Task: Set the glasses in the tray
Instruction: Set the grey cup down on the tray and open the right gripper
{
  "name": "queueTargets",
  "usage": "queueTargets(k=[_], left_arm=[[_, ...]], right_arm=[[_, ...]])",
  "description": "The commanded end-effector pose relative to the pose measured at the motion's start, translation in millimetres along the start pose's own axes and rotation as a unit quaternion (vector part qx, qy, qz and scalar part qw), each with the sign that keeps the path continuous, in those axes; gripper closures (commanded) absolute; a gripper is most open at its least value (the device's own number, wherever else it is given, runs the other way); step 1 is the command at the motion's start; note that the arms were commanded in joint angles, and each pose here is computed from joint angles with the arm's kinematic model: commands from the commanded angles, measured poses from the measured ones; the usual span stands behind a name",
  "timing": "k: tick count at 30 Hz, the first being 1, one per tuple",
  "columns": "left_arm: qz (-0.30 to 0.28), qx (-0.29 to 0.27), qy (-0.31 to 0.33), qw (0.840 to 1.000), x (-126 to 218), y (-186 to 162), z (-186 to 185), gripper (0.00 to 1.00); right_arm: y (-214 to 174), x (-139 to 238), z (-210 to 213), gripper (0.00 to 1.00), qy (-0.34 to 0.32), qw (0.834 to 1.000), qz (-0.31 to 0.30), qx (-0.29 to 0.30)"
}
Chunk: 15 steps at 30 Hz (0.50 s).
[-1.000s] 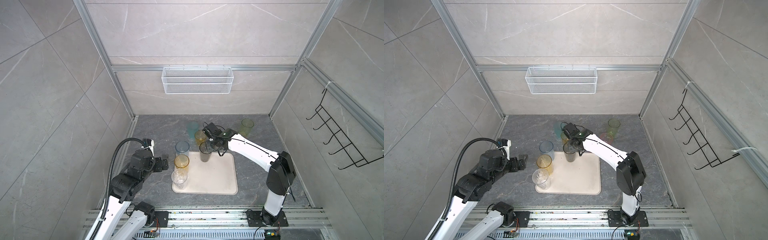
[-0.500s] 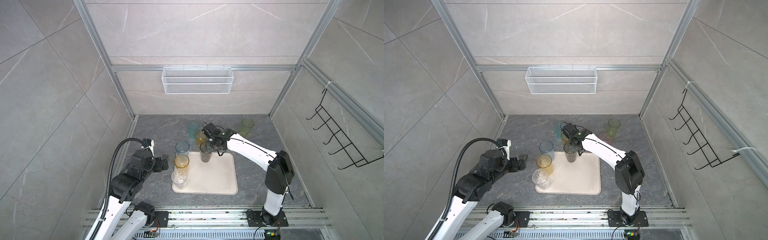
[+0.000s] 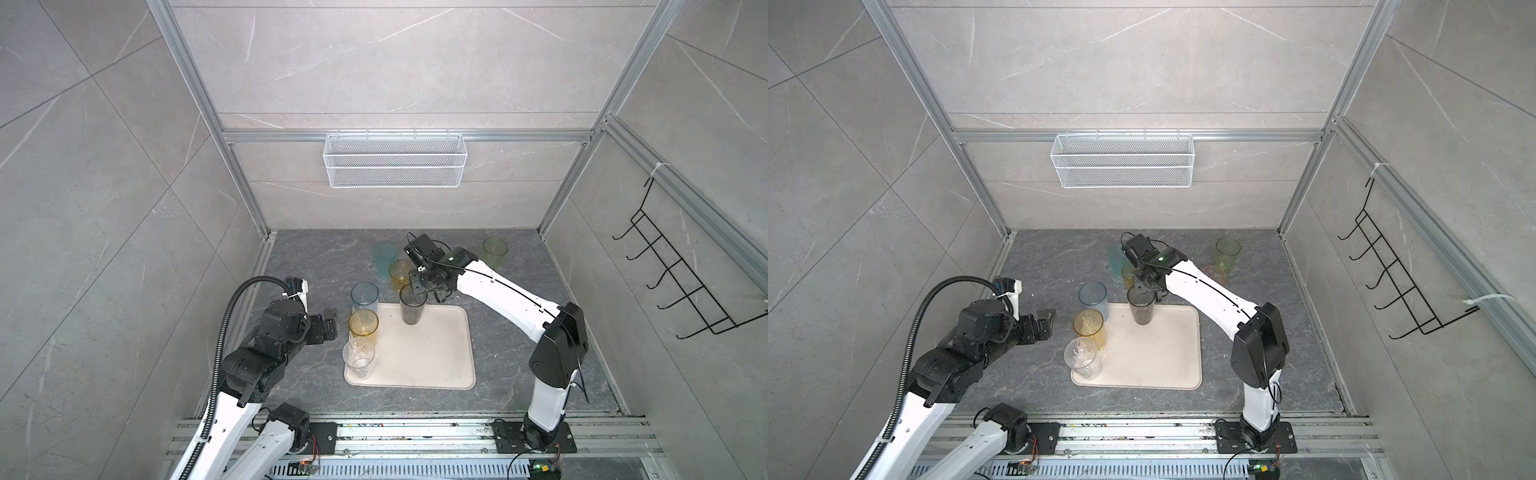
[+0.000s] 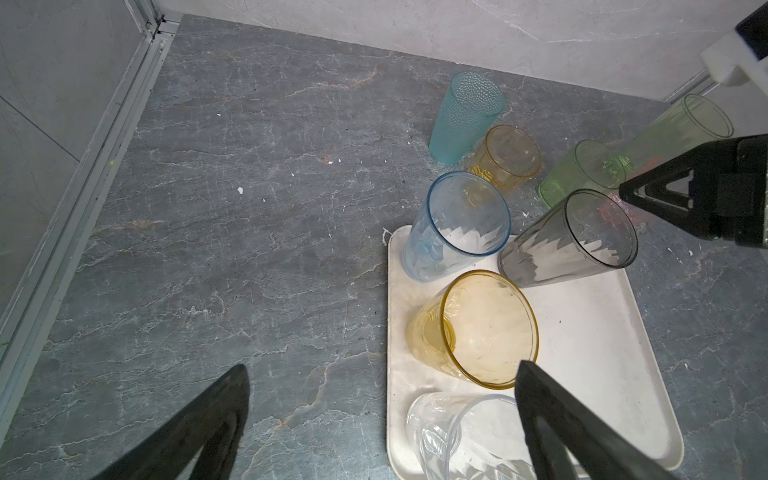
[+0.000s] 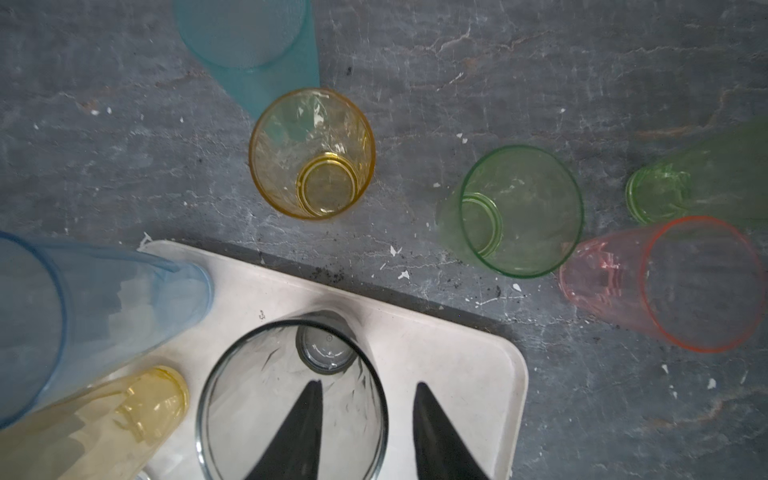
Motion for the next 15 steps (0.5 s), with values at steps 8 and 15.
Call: queueTargets(k=[8, 15], left_arm=[[-0.016, 0.008, -0.005, 1.000, 1.8, 3.0, 0.2, 0.00], [-0.021, 0.009, -0.002, 1.000, 3.5, 3.5, 1.4, 0.00]], right_arm=[[43.3, 18.4, -7.0, 0.51, -0.010, 0.998, -0.059, -0.010], [75.8, 2.8, -1.7, 0.48, 0.006, 0.996, -0.082, -0.028]])
Point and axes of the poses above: each gripper's point midway between its finger pads, its own x axis back along the fingers, its own z axis along the line the jaws close on, y = z × x, the point moved 6 cm from there along x, back along the fingers, and after that the axes turned 8 degrees about x, right-handed, at the moved point
